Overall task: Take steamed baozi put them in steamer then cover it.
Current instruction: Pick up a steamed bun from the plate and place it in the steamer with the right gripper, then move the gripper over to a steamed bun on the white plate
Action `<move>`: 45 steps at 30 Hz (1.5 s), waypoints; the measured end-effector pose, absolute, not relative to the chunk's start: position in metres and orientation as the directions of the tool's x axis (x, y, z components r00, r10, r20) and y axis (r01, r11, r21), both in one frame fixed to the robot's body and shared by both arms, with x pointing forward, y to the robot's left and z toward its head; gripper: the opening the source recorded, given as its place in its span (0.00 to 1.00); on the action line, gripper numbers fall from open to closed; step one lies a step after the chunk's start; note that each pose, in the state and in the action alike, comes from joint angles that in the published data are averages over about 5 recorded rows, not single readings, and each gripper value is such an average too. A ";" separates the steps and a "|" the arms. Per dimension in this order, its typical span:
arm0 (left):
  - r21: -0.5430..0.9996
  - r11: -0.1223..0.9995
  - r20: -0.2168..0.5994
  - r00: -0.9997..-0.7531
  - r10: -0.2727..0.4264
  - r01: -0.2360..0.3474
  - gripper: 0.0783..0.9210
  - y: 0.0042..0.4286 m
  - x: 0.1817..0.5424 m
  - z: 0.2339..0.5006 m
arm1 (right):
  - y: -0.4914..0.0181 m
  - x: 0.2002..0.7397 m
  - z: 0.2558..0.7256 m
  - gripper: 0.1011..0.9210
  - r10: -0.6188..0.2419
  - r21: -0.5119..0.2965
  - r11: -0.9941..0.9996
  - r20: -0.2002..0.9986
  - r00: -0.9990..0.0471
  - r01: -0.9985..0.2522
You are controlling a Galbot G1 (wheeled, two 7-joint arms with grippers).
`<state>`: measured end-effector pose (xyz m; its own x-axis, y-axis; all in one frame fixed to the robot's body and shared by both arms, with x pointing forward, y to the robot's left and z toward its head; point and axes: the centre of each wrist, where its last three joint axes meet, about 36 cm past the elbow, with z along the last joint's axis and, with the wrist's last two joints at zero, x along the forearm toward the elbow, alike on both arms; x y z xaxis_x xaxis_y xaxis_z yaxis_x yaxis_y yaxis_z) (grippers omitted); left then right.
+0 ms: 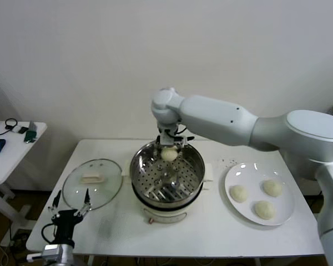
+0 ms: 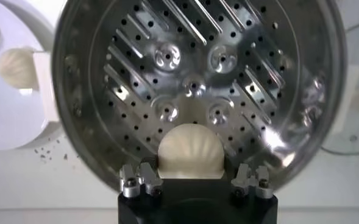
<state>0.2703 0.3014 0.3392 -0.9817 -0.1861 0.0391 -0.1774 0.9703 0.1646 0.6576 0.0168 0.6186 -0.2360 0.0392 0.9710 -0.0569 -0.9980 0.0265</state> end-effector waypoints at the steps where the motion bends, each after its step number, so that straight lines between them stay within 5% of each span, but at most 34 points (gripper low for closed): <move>1: 0.164 0.970 0.039 -0.982 -0.186 -0.177 0.88 0.301 0.270 0.339 | 0.018 0.657 0.614 0.72 0.042 0.029 -0.998 0.972 -0.233 -0.056; 8: 0.164 0.970 0.037 -0.982 -0.186 -0.177 0.88 0.302 0.272 0.340 | 0.028 0.659 0.593 0.74 0.049 0.038 -0.998 0.975 -0.219 -0.054; 15: 0.162 0.970 0.033 -0.981 -0.189 -0.181 0.88 0.303 0.272 0.342 | 0.028 0.662 0.589 0.87 0.056 0.045 -0.998 0.974 -0.220 -0.054; 27: 0.159 0.969 0.028 -0.980 -0.195 -0.189 0.88 0.304 0.272 0.346 | 0.002 0.661 0.634 0.88 0.008 -0.013 -0.996 0.973 -0.229 -0.091; 37: 0.168 0.971 0.027 -0.983 -0.179 -0.172 0.88 0.304 0.270 0.349 | -0.114 0.675 0.701 0.88 -0.107 -0.170 -0.886 0.980 -0.167 -0.431; 45: 0.169 0.974 0.027 -0.987 -0.159 -0.153 0.88 0.300 0.269 0.353 | -0.238 0.666 0.698 0.88 -0.197 -0.229 -0.629 0.971 -0.133 -0.743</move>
